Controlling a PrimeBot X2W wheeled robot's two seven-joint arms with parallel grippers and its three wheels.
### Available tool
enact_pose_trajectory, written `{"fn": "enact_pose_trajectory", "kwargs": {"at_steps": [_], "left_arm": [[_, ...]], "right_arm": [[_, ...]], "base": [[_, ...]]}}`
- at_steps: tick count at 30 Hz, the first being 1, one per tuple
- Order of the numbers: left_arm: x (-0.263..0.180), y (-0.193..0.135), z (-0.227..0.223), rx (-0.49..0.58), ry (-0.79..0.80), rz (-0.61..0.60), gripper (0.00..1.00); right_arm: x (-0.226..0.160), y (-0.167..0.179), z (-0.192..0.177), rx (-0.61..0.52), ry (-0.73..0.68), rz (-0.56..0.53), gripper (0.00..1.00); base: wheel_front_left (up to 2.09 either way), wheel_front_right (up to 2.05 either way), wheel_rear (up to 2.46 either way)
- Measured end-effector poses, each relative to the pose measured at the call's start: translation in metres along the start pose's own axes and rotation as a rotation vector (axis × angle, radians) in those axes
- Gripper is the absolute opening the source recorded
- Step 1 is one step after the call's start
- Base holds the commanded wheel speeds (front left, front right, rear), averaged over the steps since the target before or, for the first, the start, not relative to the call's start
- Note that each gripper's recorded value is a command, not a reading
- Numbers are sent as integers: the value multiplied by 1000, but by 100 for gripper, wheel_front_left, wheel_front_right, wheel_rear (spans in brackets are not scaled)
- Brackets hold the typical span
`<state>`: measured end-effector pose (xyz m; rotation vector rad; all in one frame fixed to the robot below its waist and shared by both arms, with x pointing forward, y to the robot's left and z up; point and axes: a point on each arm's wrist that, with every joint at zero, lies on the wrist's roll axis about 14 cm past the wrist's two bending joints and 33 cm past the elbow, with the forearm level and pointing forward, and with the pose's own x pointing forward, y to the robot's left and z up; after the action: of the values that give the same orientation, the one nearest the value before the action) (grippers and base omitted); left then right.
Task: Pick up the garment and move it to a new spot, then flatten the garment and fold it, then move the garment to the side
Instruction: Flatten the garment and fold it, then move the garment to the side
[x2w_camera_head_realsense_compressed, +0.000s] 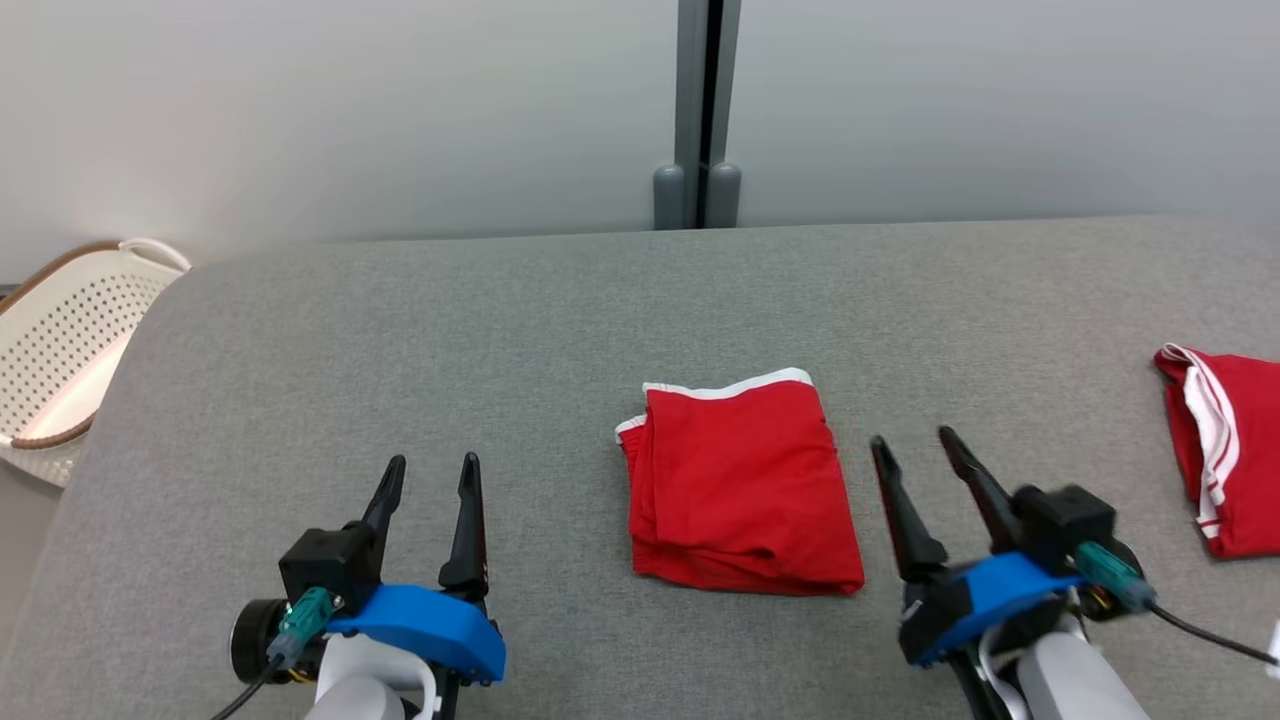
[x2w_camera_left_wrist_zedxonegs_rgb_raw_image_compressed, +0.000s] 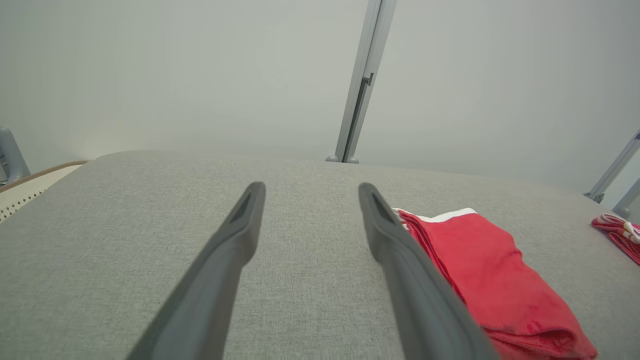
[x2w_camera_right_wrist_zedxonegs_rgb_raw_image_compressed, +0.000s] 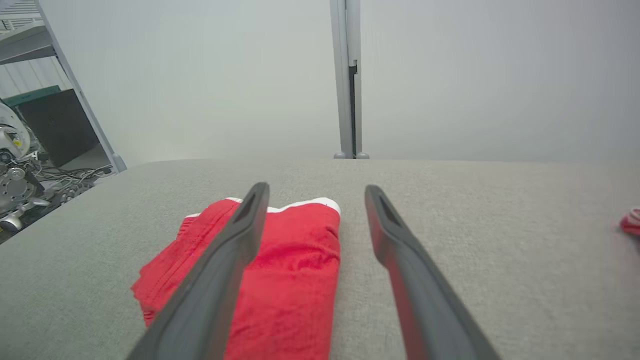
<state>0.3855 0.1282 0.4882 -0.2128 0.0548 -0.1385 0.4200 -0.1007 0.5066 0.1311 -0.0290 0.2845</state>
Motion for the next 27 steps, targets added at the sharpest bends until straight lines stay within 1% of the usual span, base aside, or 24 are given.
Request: {"fn": "enact_pose_trajectory", "kwargs": {"at_steps": [5,10,17,27], "left_arm": [[-6,-1,-11,-3,23,5,100],[-15,5,-21,9,48,14,100],[-23,11,-30,33,72,17,100],[-25,17,-29,30,65,34,100]], "right_arm": [[-27,-32,-2,15,-8,-113,100],[-44,-49,-4,27,-10,-174,100],[-52,-51,-7,44,-7,-191,100],[-50,-48,-10,57,0,-182,100]], "base": [[0,0,0],[0,0,0],[0,0,0],[0,0,0]]}}
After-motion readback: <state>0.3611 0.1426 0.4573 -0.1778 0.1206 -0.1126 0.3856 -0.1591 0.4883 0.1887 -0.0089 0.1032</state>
